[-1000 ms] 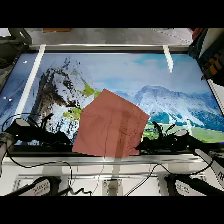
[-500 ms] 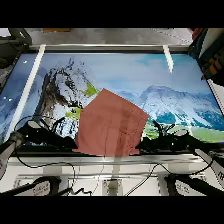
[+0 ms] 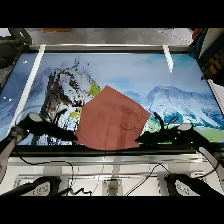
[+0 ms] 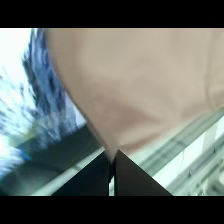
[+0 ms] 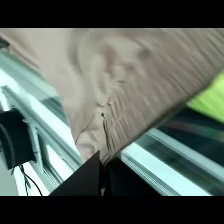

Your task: Fold the clothes and pants, and hang the long-sleeved shirts on hangers.

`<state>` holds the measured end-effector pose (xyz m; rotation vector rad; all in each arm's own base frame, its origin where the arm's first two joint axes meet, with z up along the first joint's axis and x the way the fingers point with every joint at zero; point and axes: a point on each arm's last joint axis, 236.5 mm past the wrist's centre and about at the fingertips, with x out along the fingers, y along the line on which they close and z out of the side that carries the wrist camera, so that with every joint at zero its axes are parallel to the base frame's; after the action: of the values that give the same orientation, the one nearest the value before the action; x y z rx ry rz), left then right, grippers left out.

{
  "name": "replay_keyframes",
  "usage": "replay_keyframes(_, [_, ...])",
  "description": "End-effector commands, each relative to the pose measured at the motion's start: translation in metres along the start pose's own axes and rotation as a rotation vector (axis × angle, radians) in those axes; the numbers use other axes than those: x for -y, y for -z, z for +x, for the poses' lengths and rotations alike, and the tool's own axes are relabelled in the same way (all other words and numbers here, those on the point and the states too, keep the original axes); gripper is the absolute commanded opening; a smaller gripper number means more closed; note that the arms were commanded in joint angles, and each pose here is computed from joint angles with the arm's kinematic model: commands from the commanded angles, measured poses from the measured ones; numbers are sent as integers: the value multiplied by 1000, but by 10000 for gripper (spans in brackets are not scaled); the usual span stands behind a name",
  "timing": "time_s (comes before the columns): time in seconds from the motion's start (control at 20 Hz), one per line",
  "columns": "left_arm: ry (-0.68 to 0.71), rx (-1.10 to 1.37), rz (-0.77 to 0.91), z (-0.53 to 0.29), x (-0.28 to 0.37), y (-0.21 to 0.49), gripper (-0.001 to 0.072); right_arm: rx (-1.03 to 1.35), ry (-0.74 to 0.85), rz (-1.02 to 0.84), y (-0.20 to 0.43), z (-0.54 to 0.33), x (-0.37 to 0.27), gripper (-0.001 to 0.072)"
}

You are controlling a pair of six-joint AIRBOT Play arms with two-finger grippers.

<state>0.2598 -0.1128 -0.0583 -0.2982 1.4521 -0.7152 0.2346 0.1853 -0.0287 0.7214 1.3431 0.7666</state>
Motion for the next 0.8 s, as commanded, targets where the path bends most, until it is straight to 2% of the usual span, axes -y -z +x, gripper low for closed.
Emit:
replay_keyframes(0.0, [-86,239,224,-88,51,-60,6,138,-21,-234,-36,-47,-74,18])
replay_keyframes(0.2, [-319,736,536,-240,154,-88,7,386,-12,-556,-49,-123,-183,18])
replay_keyframes(0.4, [-483,1198,719,-347,246,-35,7,564,-30,-737,-16,-180,-267,19])
replay_keyframes(0.6, [-502,1314,784,-360,279,15,6,677,-33,-768,0,-203,-292,18])
replay_keyframes(0.75, [-429,1209,707,-320,248,0,6,686,38,-726,-21,-199,-268,18])
